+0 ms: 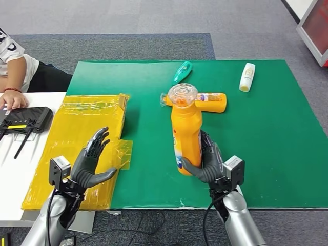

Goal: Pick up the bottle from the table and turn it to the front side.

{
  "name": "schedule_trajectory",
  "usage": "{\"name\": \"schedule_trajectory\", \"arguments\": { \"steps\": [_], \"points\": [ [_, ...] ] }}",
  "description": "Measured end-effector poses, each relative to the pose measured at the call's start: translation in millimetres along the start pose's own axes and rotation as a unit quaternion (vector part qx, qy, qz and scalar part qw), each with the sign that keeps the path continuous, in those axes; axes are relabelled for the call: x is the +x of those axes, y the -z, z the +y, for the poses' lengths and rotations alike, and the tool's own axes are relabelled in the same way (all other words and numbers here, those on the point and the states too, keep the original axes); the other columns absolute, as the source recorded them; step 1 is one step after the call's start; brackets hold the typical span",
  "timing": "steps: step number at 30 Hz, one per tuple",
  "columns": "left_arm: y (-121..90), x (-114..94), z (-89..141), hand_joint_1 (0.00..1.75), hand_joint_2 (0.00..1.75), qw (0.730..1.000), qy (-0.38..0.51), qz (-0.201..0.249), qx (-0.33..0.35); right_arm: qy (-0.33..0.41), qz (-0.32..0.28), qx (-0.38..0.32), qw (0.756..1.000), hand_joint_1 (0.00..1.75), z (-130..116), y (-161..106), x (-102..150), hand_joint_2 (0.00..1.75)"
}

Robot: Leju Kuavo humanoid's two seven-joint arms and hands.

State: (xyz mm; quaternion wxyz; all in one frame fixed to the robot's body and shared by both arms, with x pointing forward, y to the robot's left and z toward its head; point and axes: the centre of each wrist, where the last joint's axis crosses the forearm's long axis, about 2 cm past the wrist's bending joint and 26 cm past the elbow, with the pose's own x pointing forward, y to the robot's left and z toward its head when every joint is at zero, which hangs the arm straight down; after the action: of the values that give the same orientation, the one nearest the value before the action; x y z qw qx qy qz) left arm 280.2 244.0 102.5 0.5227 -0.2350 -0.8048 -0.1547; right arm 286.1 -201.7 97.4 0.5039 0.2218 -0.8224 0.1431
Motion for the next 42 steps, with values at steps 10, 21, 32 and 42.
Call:
{"name": "schedule_trajectory", "arguments": {
  "steps": [10, 21, 32, 42],
  "points": [
    [49.1, 16.5, 7.1, 0.00, 1.75, 0.995, -0.049, -0.032, -0.076, 0.027, -0.008, 0.049, 0.998, 1.73, 21.9, 16.7, -1.7, 1.75],
    [81.8, 27.7, 13.6, 0.00, 1.75, 0.988, -0.094, -0.033, -0.114, -0.010, 0.001, 0.072, 0.997, 1.75, 37.2, 29.8, -6.2, 1.75],
    [86.0, 23.0, 9.3, 0.00, 1.75, 0.987, -0.115, -0.009, -0.115, -0.126, 0.019, 0.052, 0.990, 1.74, 42.9, 31.7, -14.2, 1.75],
    [83.9, 18.6, 7.5, 0.00, 1.75, 0.985, -0.131, 0.004, -0.116, -0.131, 0.029, 0.061, 0.989, 1.75, 49.1, 29.5, -18.5, 1.75]
  ]
}}
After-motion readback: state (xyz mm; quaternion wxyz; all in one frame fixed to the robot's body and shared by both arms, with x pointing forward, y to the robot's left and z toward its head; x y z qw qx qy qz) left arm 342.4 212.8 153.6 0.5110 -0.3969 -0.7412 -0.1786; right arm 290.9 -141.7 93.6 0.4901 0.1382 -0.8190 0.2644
